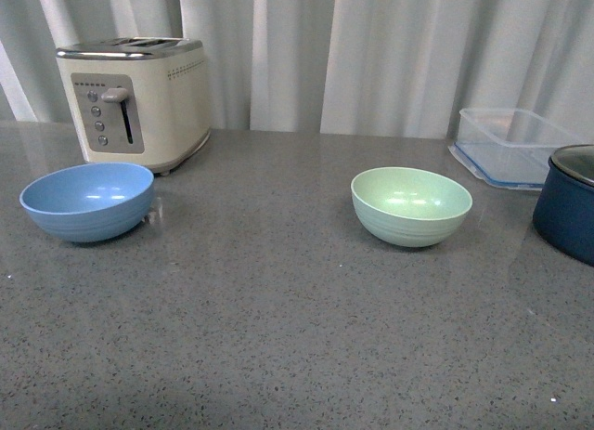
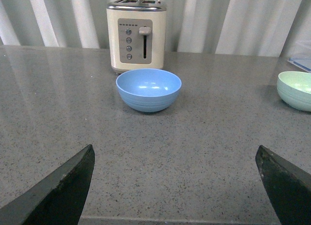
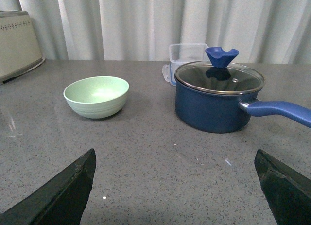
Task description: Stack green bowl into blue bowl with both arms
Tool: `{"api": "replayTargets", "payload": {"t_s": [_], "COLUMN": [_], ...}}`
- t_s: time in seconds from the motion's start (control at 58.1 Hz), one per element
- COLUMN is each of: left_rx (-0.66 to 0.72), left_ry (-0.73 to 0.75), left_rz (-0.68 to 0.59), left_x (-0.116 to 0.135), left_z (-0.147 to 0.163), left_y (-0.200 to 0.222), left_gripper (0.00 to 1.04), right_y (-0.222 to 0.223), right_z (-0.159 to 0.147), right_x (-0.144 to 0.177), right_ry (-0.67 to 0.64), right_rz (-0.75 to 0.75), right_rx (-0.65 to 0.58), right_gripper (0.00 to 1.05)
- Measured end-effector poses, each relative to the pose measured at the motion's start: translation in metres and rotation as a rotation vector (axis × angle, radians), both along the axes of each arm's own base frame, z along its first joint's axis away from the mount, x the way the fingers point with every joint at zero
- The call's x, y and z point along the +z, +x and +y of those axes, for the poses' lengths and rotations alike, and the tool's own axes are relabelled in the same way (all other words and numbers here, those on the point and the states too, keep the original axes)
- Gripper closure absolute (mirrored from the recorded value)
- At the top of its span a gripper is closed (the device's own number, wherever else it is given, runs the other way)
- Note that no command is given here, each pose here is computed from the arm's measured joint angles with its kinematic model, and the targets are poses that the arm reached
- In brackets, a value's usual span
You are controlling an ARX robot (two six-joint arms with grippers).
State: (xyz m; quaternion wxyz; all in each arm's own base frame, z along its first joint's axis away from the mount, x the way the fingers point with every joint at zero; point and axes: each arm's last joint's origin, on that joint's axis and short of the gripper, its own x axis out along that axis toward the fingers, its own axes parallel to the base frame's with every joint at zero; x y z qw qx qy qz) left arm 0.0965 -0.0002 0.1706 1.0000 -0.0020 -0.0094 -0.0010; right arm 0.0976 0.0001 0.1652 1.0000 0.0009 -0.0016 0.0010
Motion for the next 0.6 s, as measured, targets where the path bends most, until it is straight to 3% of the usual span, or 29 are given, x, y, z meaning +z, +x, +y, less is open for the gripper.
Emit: {"api": "replayTargets", "payload": {"t_s": [0.602], "left_rx": [0.0], "left_ry": [0.0], "left_rz": [0.0], "left_x": [0.0], "left_z": [0.0], "left_y": [0.0], "left_gripper": [0.07], "right_y": [0.0], "right_z": [0.0], "right_x": [0.0], "right_ry": [0.0], "right_rz": [0.0], "right_rx": [0.0], "right_gripper": [0.1]}}
